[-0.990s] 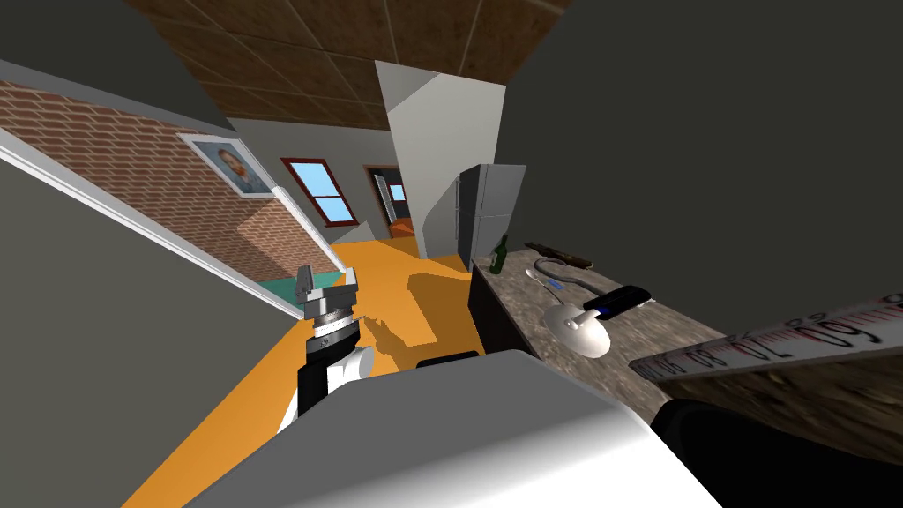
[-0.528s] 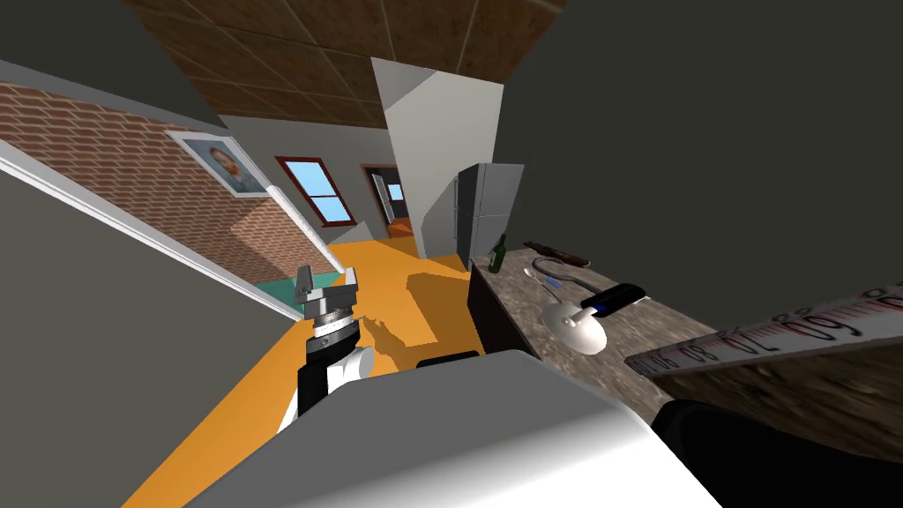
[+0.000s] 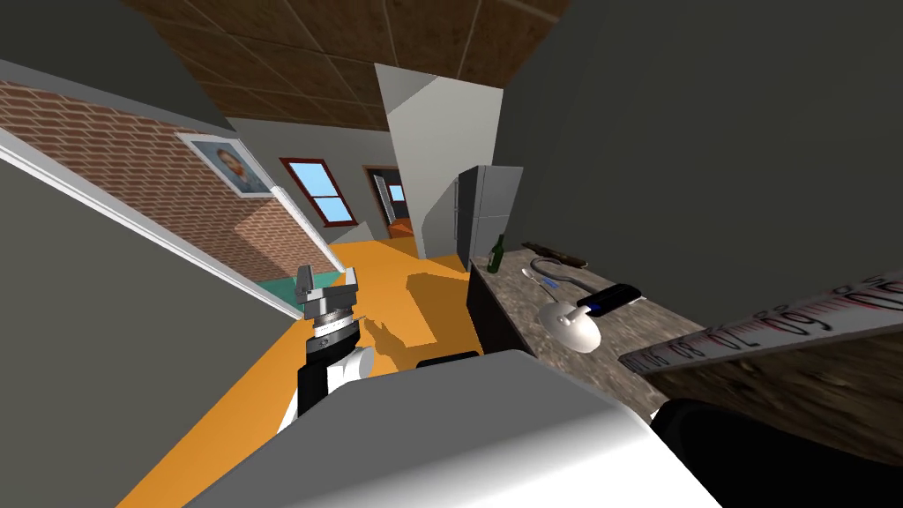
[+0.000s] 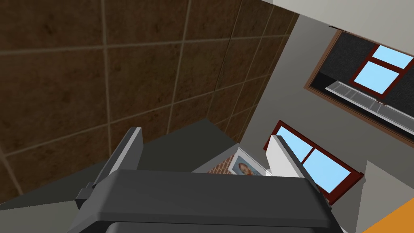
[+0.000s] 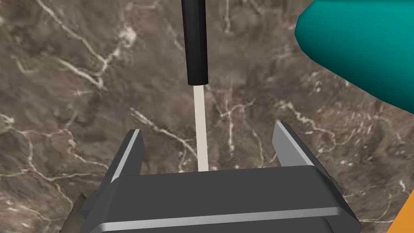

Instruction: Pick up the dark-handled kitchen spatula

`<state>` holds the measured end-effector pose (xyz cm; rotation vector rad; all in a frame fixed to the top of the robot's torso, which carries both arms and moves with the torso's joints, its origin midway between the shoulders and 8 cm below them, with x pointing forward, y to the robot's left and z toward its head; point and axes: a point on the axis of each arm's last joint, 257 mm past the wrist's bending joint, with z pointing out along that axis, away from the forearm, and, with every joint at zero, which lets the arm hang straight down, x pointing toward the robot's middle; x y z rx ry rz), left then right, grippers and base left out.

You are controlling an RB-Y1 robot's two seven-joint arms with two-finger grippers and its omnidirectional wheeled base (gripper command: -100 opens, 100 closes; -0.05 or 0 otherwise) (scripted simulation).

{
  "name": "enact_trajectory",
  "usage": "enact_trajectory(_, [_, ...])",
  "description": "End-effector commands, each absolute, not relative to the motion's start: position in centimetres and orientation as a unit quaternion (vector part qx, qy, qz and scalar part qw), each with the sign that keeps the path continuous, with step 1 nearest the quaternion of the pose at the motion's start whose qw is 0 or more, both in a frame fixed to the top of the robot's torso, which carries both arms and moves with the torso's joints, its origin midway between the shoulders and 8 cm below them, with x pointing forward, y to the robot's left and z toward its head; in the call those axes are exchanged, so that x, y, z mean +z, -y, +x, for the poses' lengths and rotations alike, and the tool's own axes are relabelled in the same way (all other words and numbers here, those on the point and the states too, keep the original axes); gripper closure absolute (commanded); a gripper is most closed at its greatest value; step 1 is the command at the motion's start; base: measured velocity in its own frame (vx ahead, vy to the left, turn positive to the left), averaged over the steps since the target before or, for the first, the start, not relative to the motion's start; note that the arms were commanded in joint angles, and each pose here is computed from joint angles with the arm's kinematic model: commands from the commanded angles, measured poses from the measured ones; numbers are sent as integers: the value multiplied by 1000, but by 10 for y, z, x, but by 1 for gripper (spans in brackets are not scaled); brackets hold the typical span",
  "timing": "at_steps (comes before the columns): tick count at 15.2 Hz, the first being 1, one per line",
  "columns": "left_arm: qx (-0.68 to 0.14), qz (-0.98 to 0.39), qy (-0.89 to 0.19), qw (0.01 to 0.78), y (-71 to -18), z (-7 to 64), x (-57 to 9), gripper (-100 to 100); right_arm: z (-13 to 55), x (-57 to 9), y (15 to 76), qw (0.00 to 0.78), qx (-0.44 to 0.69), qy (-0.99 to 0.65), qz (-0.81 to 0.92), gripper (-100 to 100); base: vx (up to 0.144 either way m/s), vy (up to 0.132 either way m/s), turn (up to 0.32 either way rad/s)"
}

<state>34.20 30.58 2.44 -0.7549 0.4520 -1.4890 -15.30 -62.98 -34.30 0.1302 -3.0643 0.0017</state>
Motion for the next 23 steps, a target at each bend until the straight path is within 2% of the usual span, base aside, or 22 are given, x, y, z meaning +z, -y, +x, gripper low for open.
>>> enact_trajectory(1, [-655,-332,-199,649,-306,342,24,0,-153,-343,630,37,1,998,42,-100,36,-41,36])
enact_trajectory(2, [-655,-332,-199,649,-306,342,24,0,-141,-335,639,36,3,998,47,100,-7,10,-69])
enact_trajectory(6, [-655,-332,-199,649,-306,342,24,0,-133,-329,646,35,4,998,52,100,-45,52,-81])
enact_trajectory(7, [-655,-332,-199,649,-306,342,24,0,-137,-328,650,50,9,996,79,-100,-8,12,-7])
enact_trajectory(23, [-655,-332,-199,649,-306,342,24,0,-165,-315,688,156,43,940,300,-100,3,-2,0])
